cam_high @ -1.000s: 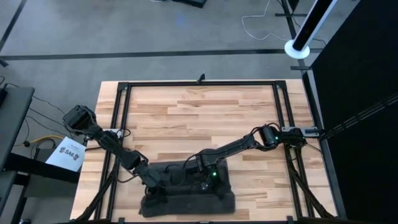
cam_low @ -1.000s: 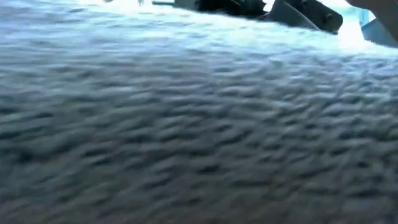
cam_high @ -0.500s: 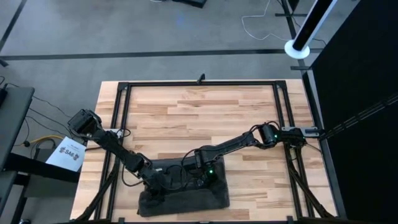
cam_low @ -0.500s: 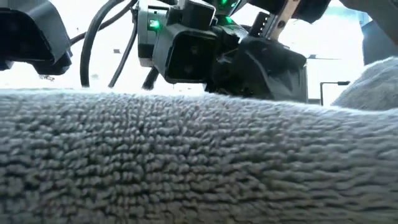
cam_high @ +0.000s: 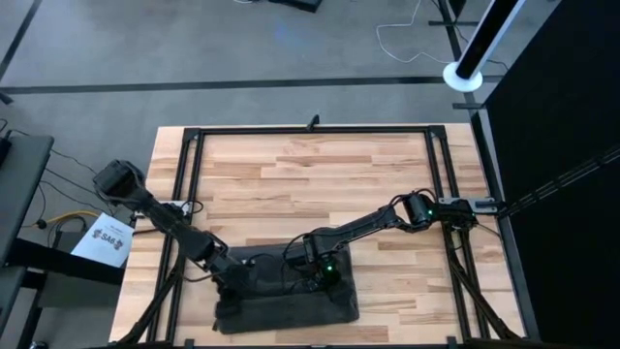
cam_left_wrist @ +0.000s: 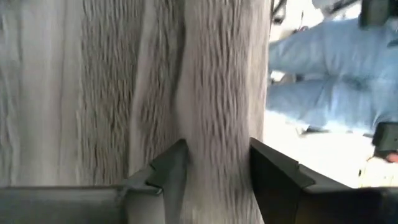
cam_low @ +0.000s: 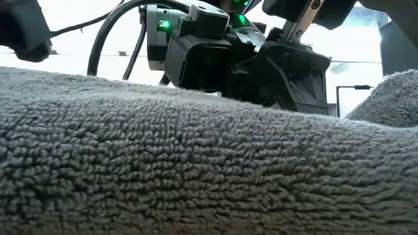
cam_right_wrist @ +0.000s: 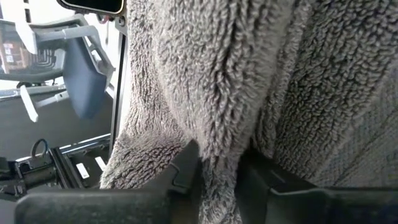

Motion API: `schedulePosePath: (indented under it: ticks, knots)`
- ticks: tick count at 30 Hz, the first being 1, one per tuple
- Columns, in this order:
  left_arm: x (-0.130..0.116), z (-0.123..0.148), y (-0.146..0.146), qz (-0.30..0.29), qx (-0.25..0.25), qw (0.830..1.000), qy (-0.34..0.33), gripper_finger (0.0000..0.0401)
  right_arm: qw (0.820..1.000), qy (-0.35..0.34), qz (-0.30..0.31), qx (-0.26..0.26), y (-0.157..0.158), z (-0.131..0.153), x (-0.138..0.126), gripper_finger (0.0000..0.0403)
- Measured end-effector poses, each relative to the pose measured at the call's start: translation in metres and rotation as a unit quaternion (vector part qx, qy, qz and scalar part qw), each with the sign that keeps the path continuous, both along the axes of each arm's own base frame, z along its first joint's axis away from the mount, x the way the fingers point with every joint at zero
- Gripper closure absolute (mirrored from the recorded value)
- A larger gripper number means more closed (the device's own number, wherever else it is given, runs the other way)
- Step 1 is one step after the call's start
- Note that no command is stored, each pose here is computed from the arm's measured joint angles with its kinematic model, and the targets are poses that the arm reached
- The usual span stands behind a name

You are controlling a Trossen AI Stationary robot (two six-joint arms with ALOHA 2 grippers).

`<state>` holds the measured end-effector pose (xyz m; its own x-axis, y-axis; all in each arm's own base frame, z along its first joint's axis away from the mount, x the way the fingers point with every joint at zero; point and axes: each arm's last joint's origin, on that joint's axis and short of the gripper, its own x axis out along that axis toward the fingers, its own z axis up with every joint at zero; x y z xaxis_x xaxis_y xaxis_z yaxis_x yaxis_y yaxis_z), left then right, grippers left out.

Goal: Roll towel
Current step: Roll the black towel

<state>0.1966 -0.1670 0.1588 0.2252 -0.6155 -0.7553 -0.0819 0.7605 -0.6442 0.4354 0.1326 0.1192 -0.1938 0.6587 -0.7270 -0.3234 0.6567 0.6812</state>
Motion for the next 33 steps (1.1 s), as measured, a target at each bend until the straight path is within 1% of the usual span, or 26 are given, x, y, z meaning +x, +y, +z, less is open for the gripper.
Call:
schedulePosePath:
  ticks: [3, 8, 11, 15, 17, 19, 21, 23, 24, 25, 27, 31, 33]
  knots:
    - [-0.009, 0.002, -0.003, -0.013, 0.008, 1.0, 0.01, 0.0256, 1.0, -0.002, -0.002, 0.0, -0.001, 0.0, 0.001, 0.0333]
    - [-0.017, 0.002, -0.015, -0.04, 0.026, 0.999, -0.02, 0.0255, 1.0, -0.003, -0.002, 0.0, -0.002, 0.0, 0.001, 0.0332]
    - [-0.021, -0.005, -0.018, -0.047, 0.041, 0.998, -0.004, 0.0255, 1.0, -0.004, -0.003, 0.001, -0.002, 0.0, 0.001, 0.0331]
    - [-0.021, -0.006, -0.022, -0.053, 0.036, 0.998, -0.009, 0.0258, 1.0, -0.005, -0.002, 0.001, -0.002, 0.0, 0.002, 0.0331]
    - [-0.02, -0.004, -0.024, -0.064, 0.02, 0.998, -0.019, 0.0268, 1.0, -0.005, -0.002, 0.001, -0.002, 0.0, 0.002, 0.0331]
    - [-0.018, -0.002, -0.027, -0.083, -0.004, 0.996, -0.03, 0.0289, 1.0, -0.007, 0.002, 0.007, -0.002, 0.0, 0.001, 0.0337]
    - [-0.017, 0.001, -0.03, -0.101, -0.029, 0.994, -0.04, 0.0322, 1.0, -0.008, 0.01, 0.028, -0.001, 0.0, 0.001, 0.0354]
    - [-0.017, 0.003, -0.031, -0.111, -0.046, 0.992, -0.043, 0.0365, 0.999, -0.006, 0.018, 0.04, 0.001, 0.001, -0.001, 0.0383]
    - [-0.016, 0.004, -0.032, -0.112, -0.054, 0.991, -0.043, 0.0381, 0.999, -0.004, 0.023, 0.045, 0.002, 0.001, -0.002, 0.0391]
    - [-0.015, 0.006, -0.032, -0.109, -0.062, 0.991, -0.042, 0.0389, 0.998, 0.003, 0.026, 0.048, 0.004, 0.001, -0.004, 0.0394]
    - [-0.013, 0.013, -0.031, -0.1, -0.08, 0.99, -0.056, 0.039, 0.998, 0.025, 0.033, 0.055, 0.008, 0.003, -0.009, 0.0394]
    - [-0.01, 0.034, -0.027, -0.085, -0.125, 0.983, -0.102, 0.0391, 0.992, 0.066, 0.042, 0.104, 0.013, 0.006, -0.018, 0.0395]
    - [-0.008, 0.041, -0.022, -0.081, -0.133, 0.981, -0.115, 0.0391, 0.989, 0.071, 0.044, 0.118, 0.017, 0.007, -0.02, 0.0395]
